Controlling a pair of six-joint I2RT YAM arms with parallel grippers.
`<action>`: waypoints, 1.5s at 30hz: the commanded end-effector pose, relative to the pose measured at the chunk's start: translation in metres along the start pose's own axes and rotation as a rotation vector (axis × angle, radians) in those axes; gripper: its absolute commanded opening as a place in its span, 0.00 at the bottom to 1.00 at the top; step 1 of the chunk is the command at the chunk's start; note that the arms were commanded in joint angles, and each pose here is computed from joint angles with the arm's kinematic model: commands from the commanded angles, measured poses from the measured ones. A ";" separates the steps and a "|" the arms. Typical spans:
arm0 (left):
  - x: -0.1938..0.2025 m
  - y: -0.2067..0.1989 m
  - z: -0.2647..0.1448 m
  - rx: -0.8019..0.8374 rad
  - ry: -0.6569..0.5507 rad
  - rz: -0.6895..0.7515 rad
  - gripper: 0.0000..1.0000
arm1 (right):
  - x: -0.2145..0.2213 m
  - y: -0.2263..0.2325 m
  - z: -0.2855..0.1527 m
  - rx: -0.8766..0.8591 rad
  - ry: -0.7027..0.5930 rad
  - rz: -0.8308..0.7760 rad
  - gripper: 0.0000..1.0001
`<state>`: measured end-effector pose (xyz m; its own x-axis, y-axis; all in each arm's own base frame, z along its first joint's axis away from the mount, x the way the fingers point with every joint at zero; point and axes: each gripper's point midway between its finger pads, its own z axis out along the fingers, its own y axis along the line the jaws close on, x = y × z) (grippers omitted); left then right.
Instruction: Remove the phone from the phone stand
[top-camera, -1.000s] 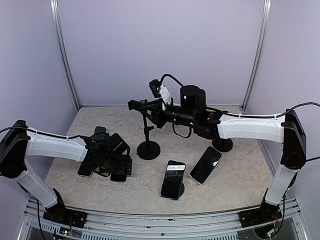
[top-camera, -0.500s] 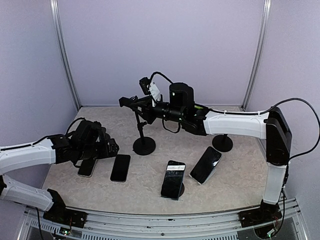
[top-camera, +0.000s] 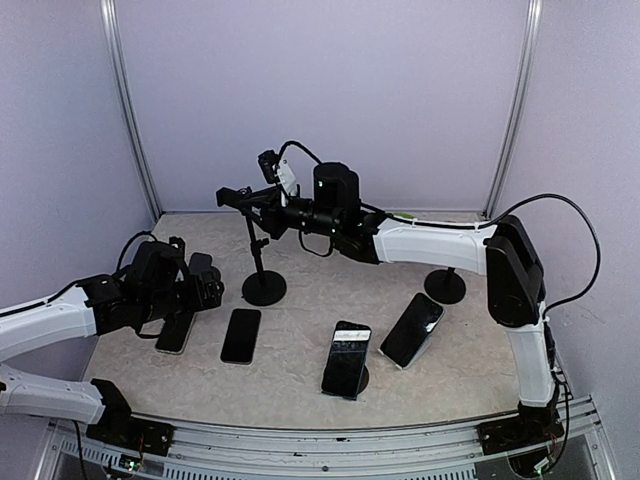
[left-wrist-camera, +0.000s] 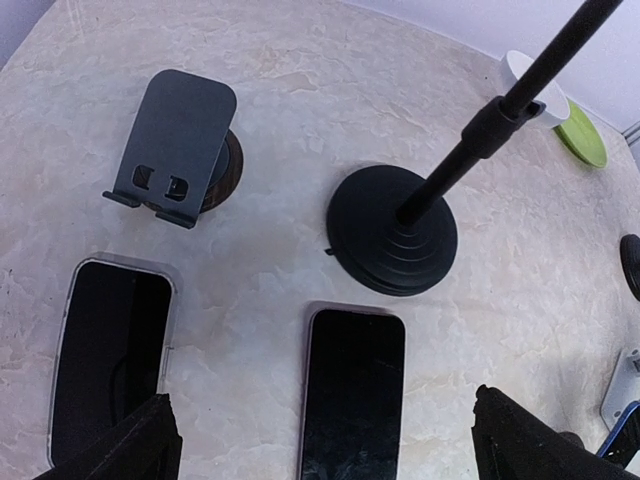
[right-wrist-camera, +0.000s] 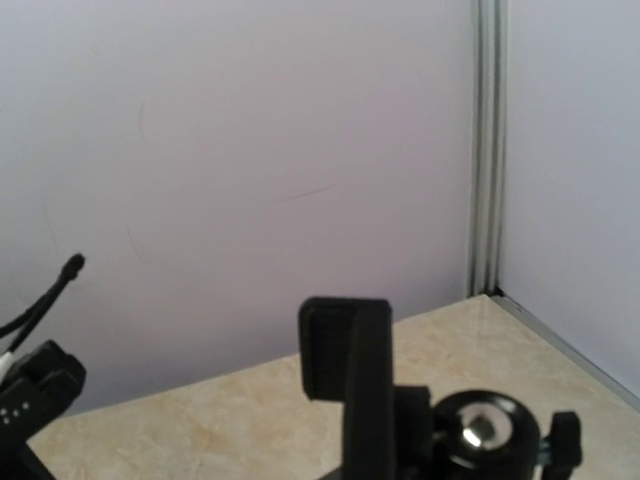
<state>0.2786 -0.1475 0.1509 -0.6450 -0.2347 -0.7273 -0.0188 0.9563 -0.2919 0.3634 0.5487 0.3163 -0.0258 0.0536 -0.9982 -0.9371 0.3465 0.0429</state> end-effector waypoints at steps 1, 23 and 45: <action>-0.001 0.007 0.001 -0.020 -0.019 0.018 0.99 | -0.064 0.004 0.002 -0.040 -0.194 -0.053 0.00; -0.006 0.022 0.001 -0.038 -0.043 0.017 0.99 | -0.047 -0.025 0.032 -0.004 -0.261 -0.063 0.00; -0.003 0.003 0.001 0.046 -0.016 0.021 0.99 | -0.049 -0.018 0.006 0.013 -0.239 -0.043 0.84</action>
<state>0.2799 -0.1353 0.1498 -0.6319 -0.2162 -0.7443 0.0053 0.9591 -0.2831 0.3937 0.5641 0.3130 0.0294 0.1819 -0.9829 -0.9340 0.3551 0.0378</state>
